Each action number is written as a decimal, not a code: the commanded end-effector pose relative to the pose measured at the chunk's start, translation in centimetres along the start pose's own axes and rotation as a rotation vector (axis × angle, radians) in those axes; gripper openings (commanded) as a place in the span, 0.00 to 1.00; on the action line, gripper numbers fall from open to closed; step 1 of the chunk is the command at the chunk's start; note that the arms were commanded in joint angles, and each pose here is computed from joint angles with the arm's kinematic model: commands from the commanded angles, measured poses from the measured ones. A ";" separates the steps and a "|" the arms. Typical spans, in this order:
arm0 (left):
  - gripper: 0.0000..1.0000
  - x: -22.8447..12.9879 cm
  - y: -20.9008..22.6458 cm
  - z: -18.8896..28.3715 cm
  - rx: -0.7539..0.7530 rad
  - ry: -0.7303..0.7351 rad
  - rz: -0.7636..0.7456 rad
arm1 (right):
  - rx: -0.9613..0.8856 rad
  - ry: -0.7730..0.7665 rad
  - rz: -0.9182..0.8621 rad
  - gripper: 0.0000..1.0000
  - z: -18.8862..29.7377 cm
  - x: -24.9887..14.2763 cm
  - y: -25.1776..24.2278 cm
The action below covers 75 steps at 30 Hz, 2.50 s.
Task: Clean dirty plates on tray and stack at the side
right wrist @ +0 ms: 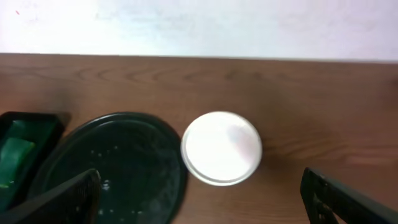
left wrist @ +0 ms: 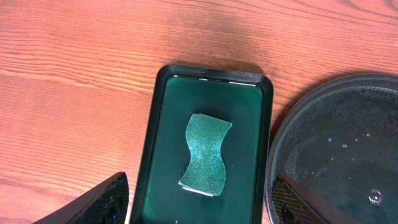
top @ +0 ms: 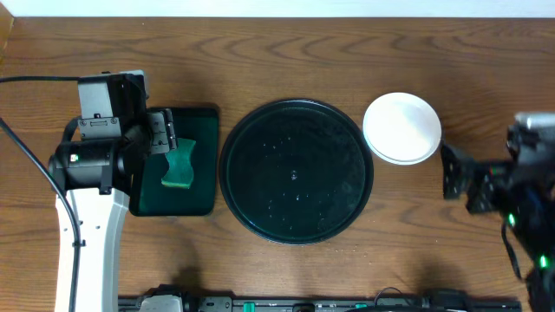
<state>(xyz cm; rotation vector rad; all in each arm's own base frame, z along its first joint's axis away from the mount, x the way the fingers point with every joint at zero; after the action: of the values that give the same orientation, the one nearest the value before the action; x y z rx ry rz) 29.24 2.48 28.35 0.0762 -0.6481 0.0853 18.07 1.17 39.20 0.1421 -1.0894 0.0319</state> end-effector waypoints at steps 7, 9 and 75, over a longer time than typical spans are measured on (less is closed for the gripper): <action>0.74 0.0 0.3 0.2 0.014 -0.003 0.001 | -0.059 -0.117 0.135 0.99 3.3 -0.1 0.0; 0.74 0.0 0.3 0.2 0.014 -0.003 0.001 | -0.060 -0.133 0.138 0.99 2.4 -0.2 -0.2; 0.74 -1.0 1.4 2.6 0.098 -0.058 -0.001 | 0.153 -0.427 0.225 0.99 -11.5 -19.6 -0.4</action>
<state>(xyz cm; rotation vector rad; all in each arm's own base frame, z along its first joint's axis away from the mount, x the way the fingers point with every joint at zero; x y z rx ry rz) 28.65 2.98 28.45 0.1187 -0.6485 0.0980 19.21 2.97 16.66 0.1623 -1.5244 0.2827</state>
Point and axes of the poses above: each gripper's point midway between its finger pads, its own z axis back along the fingers, its own y axis along the line the jaws close on, x = y × z, the point moved 5 cm from there along z, back along the fingers, and after that the axes turned 2 degrees about -z, right-handed, at the moved point
